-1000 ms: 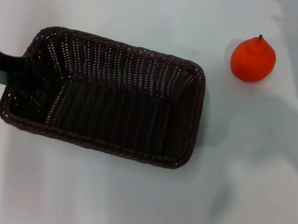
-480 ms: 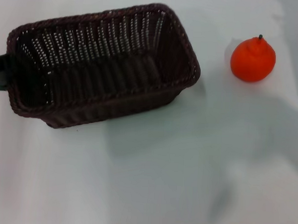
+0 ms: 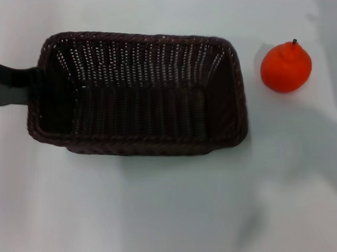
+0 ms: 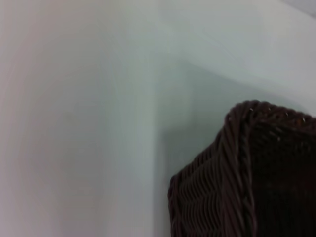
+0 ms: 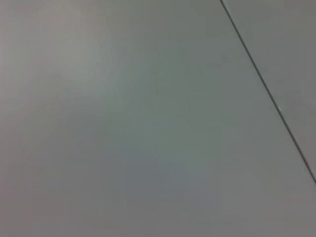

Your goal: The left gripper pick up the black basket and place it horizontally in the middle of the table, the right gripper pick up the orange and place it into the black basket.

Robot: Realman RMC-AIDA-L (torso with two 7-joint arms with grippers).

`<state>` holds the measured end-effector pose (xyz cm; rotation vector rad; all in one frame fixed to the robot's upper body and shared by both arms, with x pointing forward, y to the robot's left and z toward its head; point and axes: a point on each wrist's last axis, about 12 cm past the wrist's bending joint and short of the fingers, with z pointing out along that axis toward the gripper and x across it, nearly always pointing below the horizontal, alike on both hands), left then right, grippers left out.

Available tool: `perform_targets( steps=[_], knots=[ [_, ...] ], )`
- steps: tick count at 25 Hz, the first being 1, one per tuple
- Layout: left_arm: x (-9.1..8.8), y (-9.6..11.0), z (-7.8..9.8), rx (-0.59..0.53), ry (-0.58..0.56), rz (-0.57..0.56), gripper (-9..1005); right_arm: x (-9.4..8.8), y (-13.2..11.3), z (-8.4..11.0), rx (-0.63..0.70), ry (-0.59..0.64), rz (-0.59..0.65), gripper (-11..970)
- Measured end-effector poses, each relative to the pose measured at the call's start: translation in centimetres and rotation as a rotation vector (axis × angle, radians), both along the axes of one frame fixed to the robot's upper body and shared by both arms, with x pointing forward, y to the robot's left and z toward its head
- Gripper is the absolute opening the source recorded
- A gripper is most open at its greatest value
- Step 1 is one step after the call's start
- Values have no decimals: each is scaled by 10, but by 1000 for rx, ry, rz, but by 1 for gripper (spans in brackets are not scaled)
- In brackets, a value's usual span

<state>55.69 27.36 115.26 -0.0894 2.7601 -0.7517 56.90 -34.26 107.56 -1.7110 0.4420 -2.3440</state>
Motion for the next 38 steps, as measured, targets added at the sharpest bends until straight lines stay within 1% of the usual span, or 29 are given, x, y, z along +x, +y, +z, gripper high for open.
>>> perform_targets(
  steps=[3, 6, 8, 17, 20, 26, 31, 35, 38],
  knots=[
    [0, -5, -5, -7, 9, -21, 147, 0, 0, 0, 0, -1, 0, 883],
    [1, -8, -4, -28, -31, -78, 148, 0, 0, 0, 1, 3, -1, 882],
    [1, -11, 0, -75, -64, -105, 153, -1, -1, -1, 2, 7, -3, 881],
    [1, -10, 0, -69, -70, -115, 197, -3, -2, -2, 3, 7, -6, 878],
    [2, -9, -1, -71, -70, -106, 411, -3, -2, -2, 2, 3, -5, 877],
    [2, -2, 3, -59, -75, -92, 616, -3, -4, 0, -3, -2, -8, 875],
    [2, 7, 1, -62, -68, -61, 846, -3, -4, -1, -1, 0, -9, 874],
    [3, 10, -1, -60, -71, -42, 896, -3, -5, -1, -1, 0, -9, 873],
    [2, 16, 6, -78, -97, -24, 921, -4, -6, 1, -7, -6, -12, 872]
  ],
)
